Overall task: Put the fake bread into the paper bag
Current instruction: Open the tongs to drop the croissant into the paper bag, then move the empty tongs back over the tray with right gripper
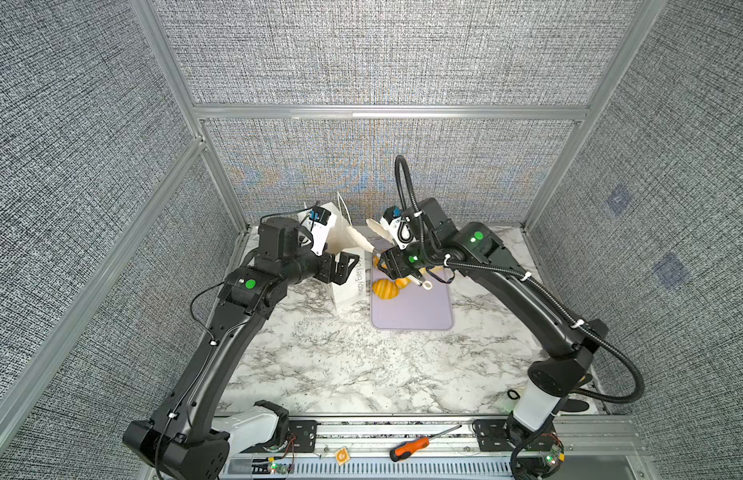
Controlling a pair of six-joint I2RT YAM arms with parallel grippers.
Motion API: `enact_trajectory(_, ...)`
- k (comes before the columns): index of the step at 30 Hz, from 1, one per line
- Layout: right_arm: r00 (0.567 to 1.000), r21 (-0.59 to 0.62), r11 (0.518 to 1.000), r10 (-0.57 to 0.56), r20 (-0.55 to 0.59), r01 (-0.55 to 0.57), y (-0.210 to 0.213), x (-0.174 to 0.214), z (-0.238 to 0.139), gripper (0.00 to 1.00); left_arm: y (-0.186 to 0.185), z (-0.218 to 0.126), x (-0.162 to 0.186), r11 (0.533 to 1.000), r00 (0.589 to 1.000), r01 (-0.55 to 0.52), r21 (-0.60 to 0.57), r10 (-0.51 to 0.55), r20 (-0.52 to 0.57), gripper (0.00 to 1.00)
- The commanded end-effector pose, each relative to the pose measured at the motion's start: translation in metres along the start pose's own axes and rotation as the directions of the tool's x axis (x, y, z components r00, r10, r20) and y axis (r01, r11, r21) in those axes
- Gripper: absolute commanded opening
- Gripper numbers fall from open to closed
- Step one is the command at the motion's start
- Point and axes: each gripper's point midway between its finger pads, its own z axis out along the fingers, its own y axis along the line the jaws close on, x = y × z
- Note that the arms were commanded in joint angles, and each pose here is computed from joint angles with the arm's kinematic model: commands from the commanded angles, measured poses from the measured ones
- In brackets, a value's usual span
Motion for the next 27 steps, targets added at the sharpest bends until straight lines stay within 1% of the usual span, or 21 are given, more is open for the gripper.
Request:
enact_trajectory(1,0.999,0.052,0.998,-0.041,-0.017,0.042,-0.013,0.016,-0.006,0.67,-0.009,0.0,-0.007,1.0,0.999,-0.013,0.023,0.012,0.03,0.98)
enact_trajectory(5,0.996,0.089,0.993,-0.068,-0.064,0.074,-0.028,0.046,-0.004,0.68,-0.02,0.002,-0.006,0.999,0.999,-0.017,0.048,0.016,0.036,0.98)
enact_trajectory(11,0.983,0.122,0.986,-0.094,-0.157,0.114,-0.054,0.09,0.009,0.69,-0.031,0.011,0.005,0.997,1.0,-0.003,0.073,0.003,0.0,0.98)
enact_trajectory(16,0.965,0.127,0.985,-0.083,-0.249,0.117,-0.07,0.122,0.026,0.69,-0.038,0.018,0.013,0.996,1.0,0.011,0.094,-0.009,-0.02,0.98)
enact_trajectory(19,0.946,0.141,0.983,-0.068,-0.318,0.118,-0.081,0.141,0.039,0.69,-0.041,0.023,0.018,0.994,0.999,0.02,0.104,-0.016,-0.035,0.98)
enact_trajectory(23,0.919,0.177,0.976,-0.053,-0.39,0.131,-0.094,0.153,0.059,0.69,-0.04,0.031,0.029,0.993,0.998,0.035,0.109,-0.029,-0.058,0.98)
enact_trajectory(27,0.905,0.199,0.968,-0.054,-0.422,0.151,-0.1,0.151,0.077,0.69,-0.037,0.035,0.038,0.994,0.997,0.046,0.101,-0.039,-0.07,0.98)
